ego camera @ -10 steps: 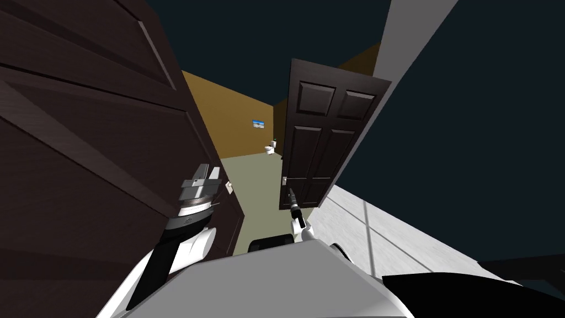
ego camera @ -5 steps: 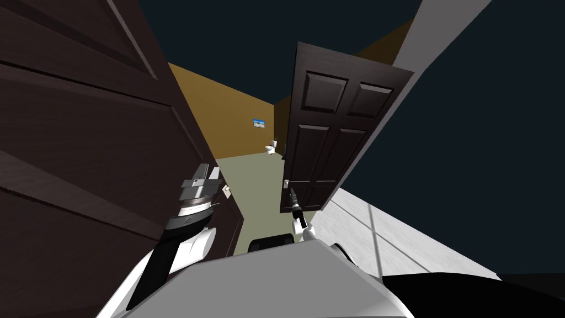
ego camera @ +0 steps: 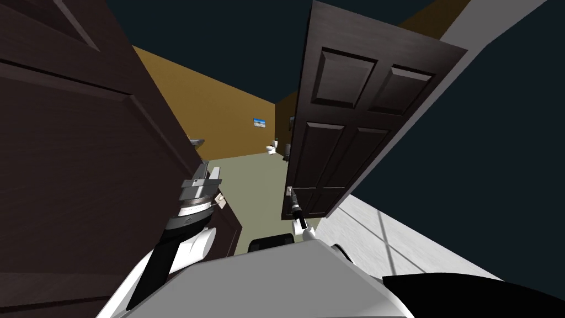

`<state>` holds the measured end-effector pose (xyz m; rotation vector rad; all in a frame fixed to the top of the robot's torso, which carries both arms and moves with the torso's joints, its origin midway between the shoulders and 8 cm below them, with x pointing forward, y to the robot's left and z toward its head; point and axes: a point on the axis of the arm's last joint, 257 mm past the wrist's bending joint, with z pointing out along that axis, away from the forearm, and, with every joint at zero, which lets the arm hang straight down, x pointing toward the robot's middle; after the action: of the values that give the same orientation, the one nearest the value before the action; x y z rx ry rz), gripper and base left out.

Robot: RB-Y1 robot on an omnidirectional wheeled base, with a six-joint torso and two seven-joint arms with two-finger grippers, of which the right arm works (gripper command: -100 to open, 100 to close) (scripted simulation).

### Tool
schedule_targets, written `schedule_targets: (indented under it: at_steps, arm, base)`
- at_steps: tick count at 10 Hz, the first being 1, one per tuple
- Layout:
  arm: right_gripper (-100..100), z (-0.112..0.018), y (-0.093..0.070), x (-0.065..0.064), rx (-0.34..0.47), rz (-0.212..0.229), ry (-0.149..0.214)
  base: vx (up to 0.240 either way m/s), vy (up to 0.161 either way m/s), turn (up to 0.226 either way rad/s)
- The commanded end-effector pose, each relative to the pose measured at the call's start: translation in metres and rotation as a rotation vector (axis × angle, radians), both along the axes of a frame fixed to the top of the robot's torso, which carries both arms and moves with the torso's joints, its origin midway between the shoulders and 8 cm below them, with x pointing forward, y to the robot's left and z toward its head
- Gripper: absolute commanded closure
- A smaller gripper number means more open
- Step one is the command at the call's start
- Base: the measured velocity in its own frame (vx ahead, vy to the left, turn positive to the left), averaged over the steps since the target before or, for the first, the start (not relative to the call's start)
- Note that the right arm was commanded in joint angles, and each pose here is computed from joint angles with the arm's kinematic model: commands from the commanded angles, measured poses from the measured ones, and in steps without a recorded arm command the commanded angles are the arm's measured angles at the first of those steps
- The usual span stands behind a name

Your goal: Push the door open

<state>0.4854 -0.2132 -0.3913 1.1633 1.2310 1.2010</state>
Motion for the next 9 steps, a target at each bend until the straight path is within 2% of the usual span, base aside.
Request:
schedule_targets:
  at_steps: [1, 2, 3, 8, 9]
  arm:
    - [-100, 0.0, 0.005, -0.001, 0.011, -0.003, -0.002]
    - [-100, 0.0, 0.003, -0.001, 0.007, -0.002, -0.002]
    - [100, 0.0, 0.003, -0.001, 0.007, -0.002, -0.002]
    - [100, 0.0, 0.003, -0.001, 0.007, -0.002, -0.002]
    - [100, -0.001, -0.016, 0.0, -0.016, -0.033, 0.002]
  base:
    - [0.218, -0.016, 0.026]
    - [0.1, -0.008, 0.007]
    - [-0.021, 0.005, -0.009]
    - [-0.018, 0.001, 0.001]
    - [0.138, 0.008, -0.094]
